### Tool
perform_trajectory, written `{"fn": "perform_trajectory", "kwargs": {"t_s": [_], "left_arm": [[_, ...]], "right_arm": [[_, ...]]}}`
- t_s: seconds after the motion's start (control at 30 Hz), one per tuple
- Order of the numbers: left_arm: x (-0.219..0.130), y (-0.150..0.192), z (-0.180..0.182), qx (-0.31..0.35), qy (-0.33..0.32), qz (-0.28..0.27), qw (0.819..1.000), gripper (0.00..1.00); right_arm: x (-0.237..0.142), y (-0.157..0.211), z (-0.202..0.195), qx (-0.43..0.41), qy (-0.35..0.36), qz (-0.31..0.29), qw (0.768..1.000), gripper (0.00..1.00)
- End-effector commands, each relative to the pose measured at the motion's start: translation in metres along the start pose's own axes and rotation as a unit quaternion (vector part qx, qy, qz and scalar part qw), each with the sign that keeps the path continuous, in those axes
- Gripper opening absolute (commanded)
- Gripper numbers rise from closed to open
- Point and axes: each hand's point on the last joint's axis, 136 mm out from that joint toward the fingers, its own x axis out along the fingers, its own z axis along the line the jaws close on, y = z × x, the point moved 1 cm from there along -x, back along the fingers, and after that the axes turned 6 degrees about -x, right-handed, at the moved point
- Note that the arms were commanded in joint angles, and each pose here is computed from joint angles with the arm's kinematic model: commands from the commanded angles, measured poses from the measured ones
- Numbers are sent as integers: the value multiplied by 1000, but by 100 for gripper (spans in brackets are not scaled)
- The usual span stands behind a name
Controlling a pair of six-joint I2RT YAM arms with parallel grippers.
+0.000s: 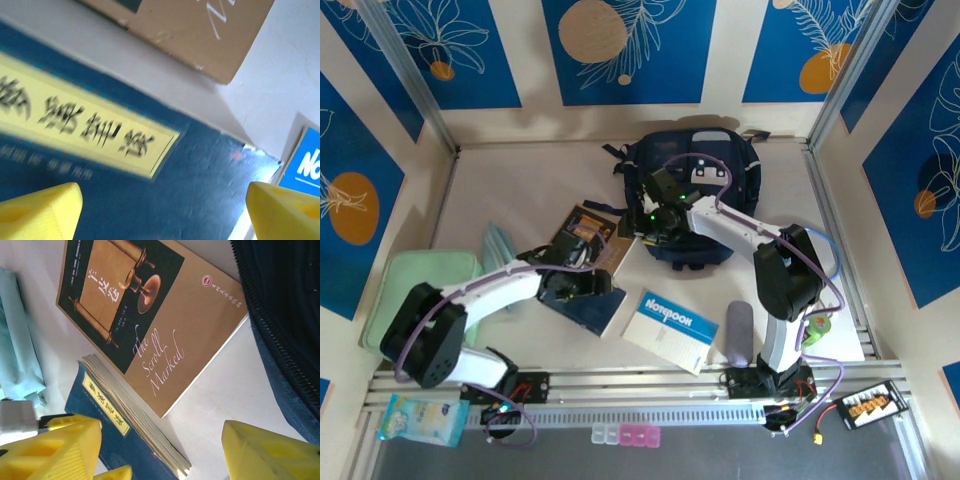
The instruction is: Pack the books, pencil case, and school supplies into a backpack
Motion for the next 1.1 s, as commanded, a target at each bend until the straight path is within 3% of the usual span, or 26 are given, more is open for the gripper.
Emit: {"fn": "perform_trajectory", "kwargs": {"t_s": [0.0,0.2,0.43,0.73,1.07], "left_arm": [[-29,1,15,-45,-31,-15,998,86],[-48,16,57,-175,-64,-36,982,83],[-32,37,80,-271,-52,-52,960,69],[-15,40,82,-288,-42,-47,955,56],[-4,33,71,-279,-9,-45,959,49]], "right_arm": [[8,7,18,-51,-18,19,998,64],[32,32,48,-158,-14,58,986,56],[70,63,62,-205,-11,121,971,44],[92,80,45,-206,12,160,965,34],[107,96,23,-203,45,190,960,25]]}}
